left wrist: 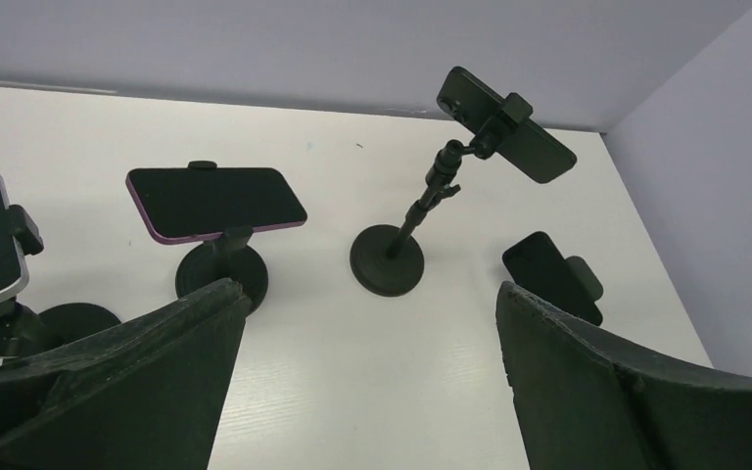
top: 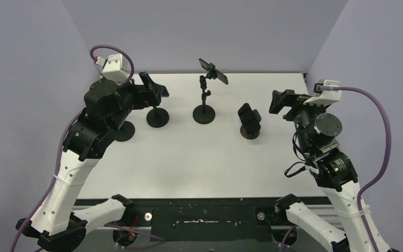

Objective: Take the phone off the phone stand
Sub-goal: Move the phone stand with the phone to the center of the board.

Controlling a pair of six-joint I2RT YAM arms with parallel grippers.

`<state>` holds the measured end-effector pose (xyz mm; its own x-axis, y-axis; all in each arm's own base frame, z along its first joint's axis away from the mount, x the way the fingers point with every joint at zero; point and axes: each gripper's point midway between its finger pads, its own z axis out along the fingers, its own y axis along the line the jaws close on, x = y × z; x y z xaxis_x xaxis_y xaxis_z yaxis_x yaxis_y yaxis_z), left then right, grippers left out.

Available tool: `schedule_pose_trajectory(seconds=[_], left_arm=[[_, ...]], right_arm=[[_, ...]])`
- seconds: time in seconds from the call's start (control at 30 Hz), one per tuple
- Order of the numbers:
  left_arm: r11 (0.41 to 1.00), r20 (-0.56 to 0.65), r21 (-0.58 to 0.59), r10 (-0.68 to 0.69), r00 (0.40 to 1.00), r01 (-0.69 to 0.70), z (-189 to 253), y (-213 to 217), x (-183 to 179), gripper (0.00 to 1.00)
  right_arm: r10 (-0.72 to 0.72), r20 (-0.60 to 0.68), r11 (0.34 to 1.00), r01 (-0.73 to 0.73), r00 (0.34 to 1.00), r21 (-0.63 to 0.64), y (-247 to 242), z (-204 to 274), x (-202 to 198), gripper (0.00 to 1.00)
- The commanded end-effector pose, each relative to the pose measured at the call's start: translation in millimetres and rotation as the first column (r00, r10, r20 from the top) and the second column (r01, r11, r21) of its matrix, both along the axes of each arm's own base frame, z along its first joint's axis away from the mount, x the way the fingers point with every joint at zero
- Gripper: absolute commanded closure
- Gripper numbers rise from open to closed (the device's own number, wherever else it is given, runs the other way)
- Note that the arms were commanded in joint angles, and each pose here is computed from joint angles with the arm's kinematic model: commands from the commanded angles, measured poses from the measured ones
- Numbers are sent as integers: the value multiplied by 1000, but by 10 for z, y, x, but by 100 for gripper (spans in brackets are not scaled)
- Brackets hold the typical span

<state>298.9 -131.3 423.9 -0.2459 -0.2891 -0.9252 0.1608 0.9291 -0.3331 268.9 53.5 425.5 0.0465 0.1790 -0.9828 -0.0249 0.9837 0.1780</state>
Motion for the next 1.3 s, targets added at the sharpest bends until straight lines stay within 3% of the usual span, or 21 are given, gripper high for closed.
schedule_pose_trajectory(seconds=[0.0,0.27,0.47,0.77,1.0,1.13,1.27], left_arm=[[998,126,-9,-67,990,68,262,-53,-93,3],[998,186,-1,-68,980,69,36,4,-186,3],[995,154,18,-100,983,98,-529,-10,-263,3],[965,76,54,-259,963,255,-1255,-222,-449,3],[947,81,45,-320,944,317,-1477,-338,-532,7],[908,60,47,-419,906,417,-1572,-497,-620,12],[900,53,48,-435,899,433,-1602,-535,-620,13]], right_arm=[[-33,60,999,33,998,-3,-102,116,-80,0],[184,-40,981,-186,982,-63,309,-115,-57,0],[139,-218,990,-135,966,31,394,-666,161,0],[160,-411,978,-88,897,189,425,-1673,359,8],[160,-455,951,-13,876,309,126,-2219,435,16],[188,-453,942,-29,872,334,144,-2389,462,21],[224,-424,929,-61,878,364,139,-2465,539,29]])
